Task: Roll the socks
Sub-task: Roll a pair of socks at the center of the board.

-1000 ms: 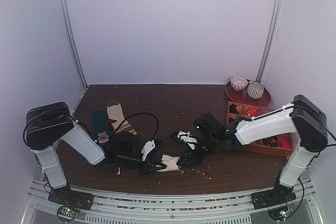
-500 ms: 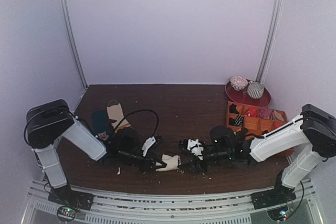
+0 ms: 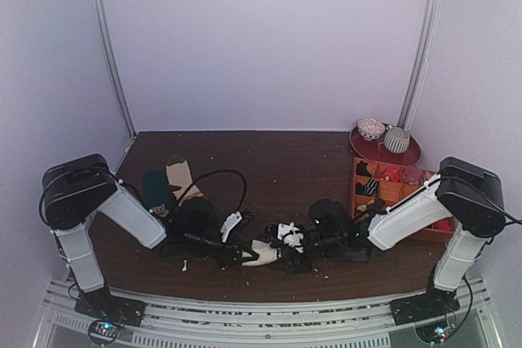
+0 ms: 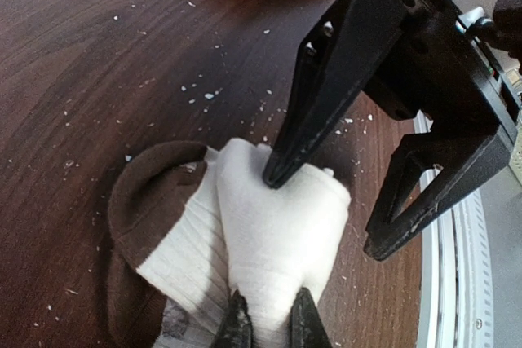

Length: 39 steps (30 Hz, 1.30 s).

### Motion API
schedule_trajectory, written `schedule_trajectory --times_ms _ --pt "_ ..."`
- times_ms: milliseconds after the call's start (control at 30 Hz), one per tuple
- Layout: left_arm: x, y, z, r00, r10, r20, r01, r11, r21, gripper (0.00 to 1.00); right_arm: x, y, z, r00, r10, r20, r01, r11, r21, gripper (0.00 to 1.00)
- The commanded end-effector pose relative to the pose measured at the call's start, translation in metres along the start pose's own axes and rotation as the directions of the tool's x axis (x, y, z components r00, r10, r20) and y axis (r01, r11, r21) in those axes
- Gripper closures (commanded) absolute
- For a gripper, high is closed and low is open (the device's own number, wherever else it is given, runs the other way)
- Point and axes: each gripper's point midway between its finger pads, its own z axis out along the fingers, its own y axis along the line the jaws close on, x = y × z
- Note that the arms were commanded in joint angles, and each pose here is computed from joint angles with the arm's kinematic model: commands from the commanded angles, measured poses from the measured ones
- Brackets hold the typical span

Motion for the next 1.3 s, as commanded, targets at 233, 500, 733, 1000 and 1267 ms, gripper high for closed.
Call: schedule_trajectory --times_ms 233,500,733,1000,1267 --pt "0.077 0.023 -0.011 0.967 -0.147 -0.21 0.119 0.983 -0.137 0.99 0.049 0.006 0.015 0.977 0.143 -0.156 -0.143 0.99 0.01 0.62" --pt "0.016 0.011 -0.006 0.997 0.015 -0.071 -0.021 0.997 -0.076 0.67 0.088 0.018 0.01 0.901 0.309 -0.304 -0.313 0.949 0.036 0.83" --pt "-0.033 -0.003 -0.06 0.945 0.316 0.083 -0.29 0.928 -0.234 0.42 0.089 0.02 0.002 0.759 0.472 -0.449 -0.517 0.855 0.024 0.83" --pt "-0.044 -0.028 -0.073 0.837 0.527 0.146 -0.494 0.843 -0.212 0.4 0.086 0.023 -0.002 0.539 0.604 -0.588 -0.742 0.67 0.008 0.83" --pt "-0.03 -0.031 -0.039 0.829 0.544 0.131 -0.534 0.839 -0.106 0.29 0.094 0.016 0.001 0.46 0.63 -0.626 -0.787 0.616 0.041 0.83"
